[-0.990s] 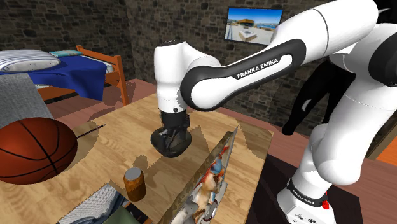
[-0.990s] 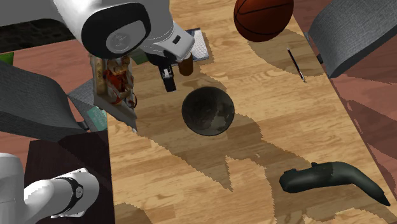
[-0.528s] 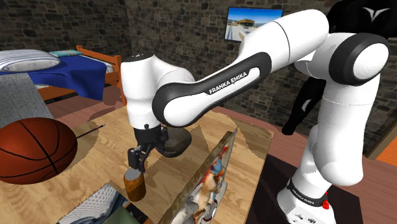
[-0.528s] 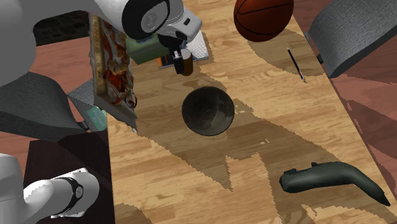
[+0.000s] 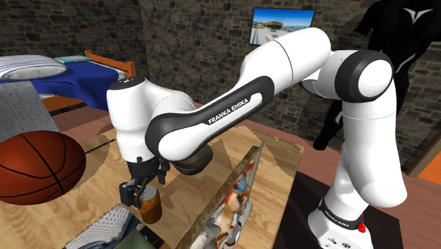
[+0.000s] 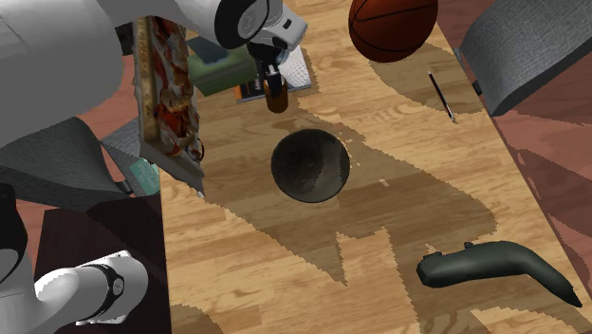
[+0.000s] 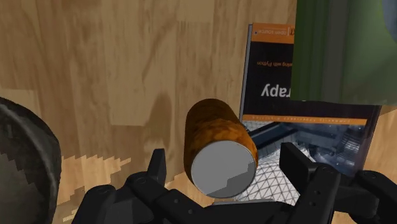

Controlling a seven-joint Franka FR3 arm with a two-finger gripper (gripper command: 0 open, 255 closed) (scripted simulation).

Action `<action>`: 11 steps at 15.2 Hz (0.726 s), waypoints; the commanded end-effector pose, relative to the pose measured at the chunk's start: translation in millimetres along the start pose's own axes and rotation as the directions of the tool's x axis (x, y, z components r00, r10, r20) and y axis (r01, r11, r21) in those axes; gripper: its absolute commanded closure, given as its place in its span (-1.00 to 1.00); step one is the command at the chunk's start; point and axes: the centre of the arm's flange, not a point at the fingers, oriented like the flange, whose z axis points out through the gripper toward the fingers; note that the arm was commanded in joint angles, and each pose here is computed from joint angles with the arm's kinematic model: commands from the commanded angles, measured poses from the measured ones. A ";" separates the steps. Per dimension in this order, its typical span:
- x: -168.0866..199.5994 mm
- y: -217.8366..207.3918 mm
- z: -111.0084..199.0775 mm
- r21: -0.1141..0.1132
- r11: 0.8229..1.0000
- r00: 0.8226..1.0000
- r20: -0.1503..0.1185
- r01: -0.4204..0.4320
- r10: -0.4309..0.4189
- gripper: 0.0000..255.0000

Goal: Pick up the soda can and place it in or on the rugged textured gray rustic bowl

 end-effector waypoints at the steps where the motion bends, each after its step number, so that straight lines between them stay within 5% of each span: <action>1: 1.5 -0.6 9.9 0.000 1.000 1.000 -0.001 0.000 0.000 -1.00; 11: 1.5 -0.6 23.5 0.000 1.000 1.000 0.000 0.000 0.000 -1.00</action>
